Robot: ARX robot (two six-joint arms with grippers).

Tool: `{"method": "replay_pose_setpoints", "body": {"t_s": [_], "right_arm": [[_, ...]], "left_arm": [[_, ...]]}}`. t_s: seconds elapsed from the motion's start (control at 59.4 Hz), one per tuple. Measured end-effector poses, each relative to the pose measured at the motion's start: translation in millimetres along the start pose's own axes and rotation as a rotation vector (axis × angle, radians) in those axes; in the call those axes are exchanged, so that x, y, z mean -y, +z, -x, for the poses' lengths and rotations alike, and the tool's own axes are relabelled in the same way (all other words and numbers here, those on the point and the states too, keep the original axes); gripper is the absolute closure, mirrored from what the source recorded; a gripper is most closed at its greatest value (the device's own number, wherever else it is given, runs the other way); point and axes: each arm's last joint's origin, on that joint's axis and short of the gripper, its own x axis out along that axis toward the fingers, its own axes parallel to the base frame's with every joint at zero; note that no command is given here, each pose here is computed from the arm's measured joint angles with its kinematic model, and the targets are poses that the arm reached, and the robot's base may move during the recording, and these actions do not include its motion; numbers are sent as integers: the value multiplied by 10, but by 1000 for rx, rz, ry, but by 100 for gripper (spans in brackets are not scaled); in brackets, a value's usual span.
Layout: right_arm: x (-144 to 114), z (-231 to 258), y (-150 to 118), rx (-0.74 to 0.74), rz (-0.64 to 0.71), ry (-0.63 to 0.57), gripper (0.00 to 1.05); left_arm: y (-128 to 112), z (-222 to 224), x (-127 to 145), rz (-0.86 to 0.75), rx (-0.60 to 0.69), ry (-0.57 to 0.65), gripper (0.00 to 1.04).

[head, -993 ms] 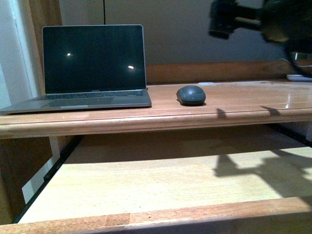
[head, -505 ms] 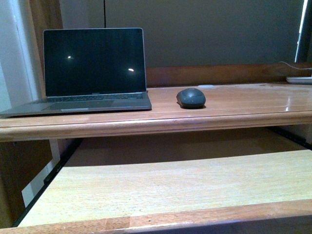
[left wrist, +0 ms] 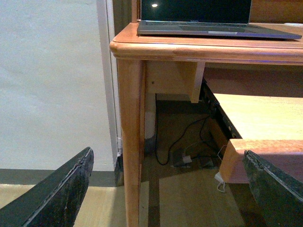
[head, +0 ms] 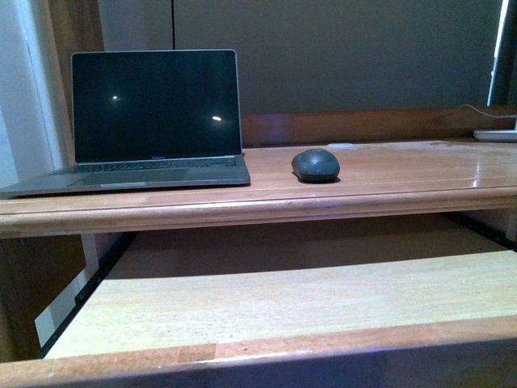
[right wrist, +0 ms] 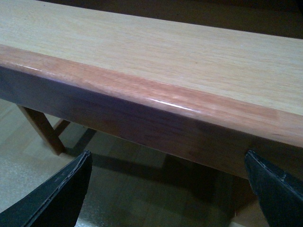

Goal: Place mouse

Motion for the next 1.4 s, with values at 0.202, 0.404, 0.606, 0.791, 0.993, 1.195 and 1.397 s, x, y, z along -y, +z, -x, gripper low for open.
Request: {"method": "replay_pose_setpoints", "body": {"t_s": [0.202, 0.404, 0.606, 0.791, 0.993, 1.195, 1.397], "right_arm": [[-168, -468, 205, 37, 16, -61, 7], [-384, -1176, 433, 47, 20, -178, 7], [-419, -1572, 539, 52, -4, -266, 7], [-378, -1606, 568, 53, -26, -273, 7], [-171, -1267, 596, 61, -103, -268, 7], [106, -370, 489, 54, -289, -303, 7], [-123, 452, 190, 55, -457, -257, 7]], "left_arm": [[0, 0, 0, 0, 0, 0, 8], [0, 0, 0, 0, 0, 0, 8], [0, 0, 0, 0, 0, 0, 8], [0, 0, 0, 0, 0, 0, 8], [0, 0, 0, 0, 0, 0, 8], [0, 0, 0, 0, 0, 0, 8], [0, 0, 0, 0, 0, 0, 8]]}}
